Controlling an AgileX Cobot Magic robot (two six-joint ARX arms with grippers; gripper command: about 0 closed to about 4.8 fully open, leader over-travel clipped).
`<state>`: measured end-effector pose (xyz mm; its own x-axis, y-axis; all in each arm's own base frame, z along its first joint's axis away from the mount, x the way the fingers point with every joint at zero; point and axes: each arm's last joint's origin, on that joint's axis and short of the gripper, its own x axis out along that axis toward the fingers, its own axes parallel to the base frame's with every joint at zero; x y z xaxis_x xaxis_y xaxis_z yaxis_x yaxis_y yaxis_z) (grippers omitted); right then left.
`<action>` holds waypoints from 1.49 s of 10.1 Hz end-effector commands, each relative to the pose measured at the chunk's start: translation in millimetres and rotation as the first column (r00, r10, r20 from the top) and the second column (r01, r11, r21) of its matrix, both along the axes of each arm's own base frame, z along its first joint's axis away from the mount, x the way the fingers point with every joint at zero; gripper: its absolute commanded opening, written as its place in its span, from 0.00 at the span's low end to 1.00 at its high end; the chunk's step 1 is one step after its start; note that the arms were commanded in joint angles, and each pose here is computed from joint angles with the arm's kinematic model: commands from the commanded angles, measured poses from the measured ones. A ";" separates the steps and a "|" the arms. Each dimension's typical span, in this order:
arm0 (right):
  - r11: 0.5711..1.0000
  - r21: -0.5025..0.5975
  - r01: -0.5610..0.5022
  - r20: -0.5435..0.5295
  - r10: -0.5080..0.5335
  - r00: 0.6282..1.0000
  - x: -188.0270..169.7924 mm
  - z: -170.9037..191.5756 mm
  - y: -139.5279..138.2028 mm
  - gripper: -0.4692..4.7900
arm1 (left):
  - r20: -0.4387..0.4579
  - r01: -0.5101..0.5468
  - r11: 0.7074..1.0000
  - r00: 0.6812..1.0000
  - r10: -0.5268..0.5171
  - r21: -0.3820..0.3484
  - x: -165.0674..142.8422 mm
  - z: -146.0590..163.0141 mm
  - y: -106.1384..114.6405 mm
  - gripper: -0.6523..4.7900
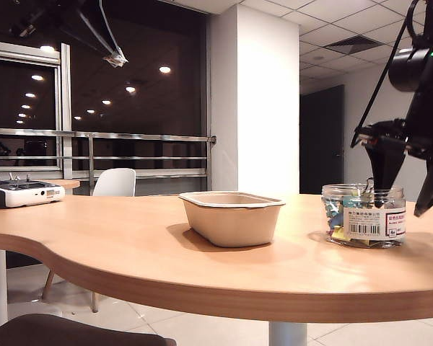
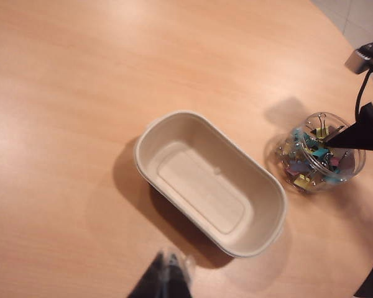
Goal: Pick up the box filled with clips, pour some clips from it into the rectangular paper box, and then put the clip box back on the table.
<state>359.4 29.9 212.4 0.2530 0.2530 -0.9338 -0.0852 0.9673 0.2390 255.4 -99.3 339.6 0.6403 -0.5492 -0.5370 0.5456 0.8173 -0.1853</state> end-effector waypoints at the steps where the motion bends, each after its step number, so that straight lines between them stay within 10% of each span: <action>1: 1.000 0.000 -0.002 0.008 0.002 1.000 1.2 -0.1 0.9 0.52 | 0.042 0.003 1.000 0.999 -0.003 -0.011 0.8 4.9 -0.6 0.11; 15: 0.998 -0.033 -0.053 0.047 0.054 0.997 7.9 -1.0 23.7 0.09 | 0.040 0.002 1.000 0.999 -0.002 -0.013 0.8 4.8 -0.6 0.11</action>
